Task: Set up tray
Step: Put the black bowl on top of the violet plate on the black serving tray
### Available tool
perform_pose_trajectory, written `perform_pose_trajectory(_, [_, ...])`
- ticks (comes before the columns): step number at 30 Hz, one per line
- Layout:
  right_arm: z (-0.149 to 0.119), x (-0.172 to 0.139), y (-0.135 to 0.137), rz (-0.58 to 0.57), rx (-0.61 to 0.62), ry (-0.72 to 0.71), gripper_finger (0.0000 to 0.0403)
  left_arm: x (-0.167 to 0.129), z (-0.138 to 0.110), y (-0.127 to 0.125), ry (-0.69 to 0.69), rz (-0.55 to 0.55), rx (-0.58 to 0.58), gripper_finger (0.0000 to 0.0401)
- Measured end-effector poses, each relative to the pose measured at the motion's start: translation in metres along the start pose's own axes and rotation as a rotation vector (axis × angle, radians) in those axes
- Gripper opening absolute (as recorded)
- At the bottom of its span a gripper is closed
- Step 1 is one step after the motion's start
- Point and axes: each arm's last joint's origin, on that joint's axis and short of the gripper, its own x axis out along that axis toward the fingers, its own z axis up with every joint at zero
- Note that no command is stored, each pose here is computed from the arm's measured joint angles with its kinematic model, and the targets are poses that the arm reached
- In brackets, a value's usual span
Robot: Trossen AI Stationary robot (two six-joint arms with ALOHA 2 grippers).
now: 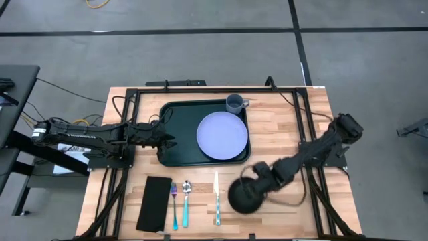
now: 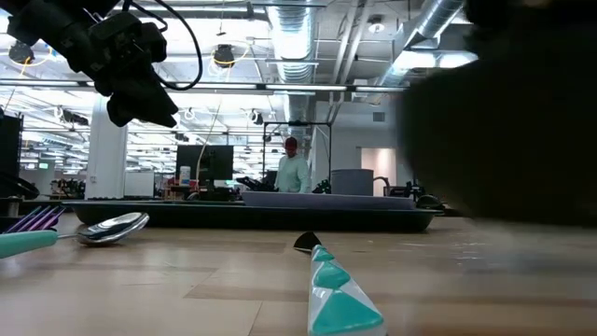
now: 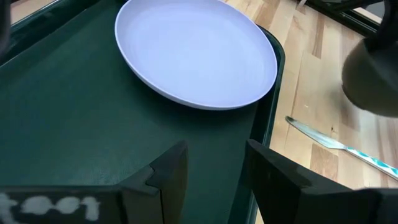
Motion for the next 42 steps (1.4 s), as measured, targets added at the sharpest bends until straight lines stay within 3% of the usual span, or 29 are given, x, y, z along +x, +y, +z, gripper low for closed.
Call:
perform_pose_trajectory(10, [0.119, -0.068, -0.002, 0.165, -0.049, -0.181, 0.0003, 0.000, 0.000, 0.000, 0.008, -0.015, 0.001, 0.0149])
perform_pose_trajectory(15, [0.184, -0.073, -0.012, 0.099, -0.062, -0.204, 0.0002, 0.000, 0.000, 0.000, 0.008, -0.015, 0.001, 0.0149])
perform_pose_trajectory(20, [0.231, -0.064, -0.017, 0.045, -0.080, -0.159, 0.0002, 0.000, 0.000, 0.000, 0.008, -0.015, 0.001, 0.0149])
perform_pose_trajectory(27, [0.260, -0.044, -0.003, 0.041, -0.159, -0.089, 0.0002, 0.000, -0.001, 0.000, 0.013, -0.014, 0.002, 0.0149])
perform_pose_trajectory(33, [0.268, -0.022, 0.001, -0.017, -0.204, -0.037, 0.0002, 0.000, -0.001, 0.000, 0.021, -0.009, 0.003, 0.0149])
perform_pose_trajectory(42, [0.272, -0.015, 0.000, -0.062, -0.248, -0.052, 0.0002, 0.000, -0.002, 0.000, 0.021, -0.010, 0.039, 0.0149])
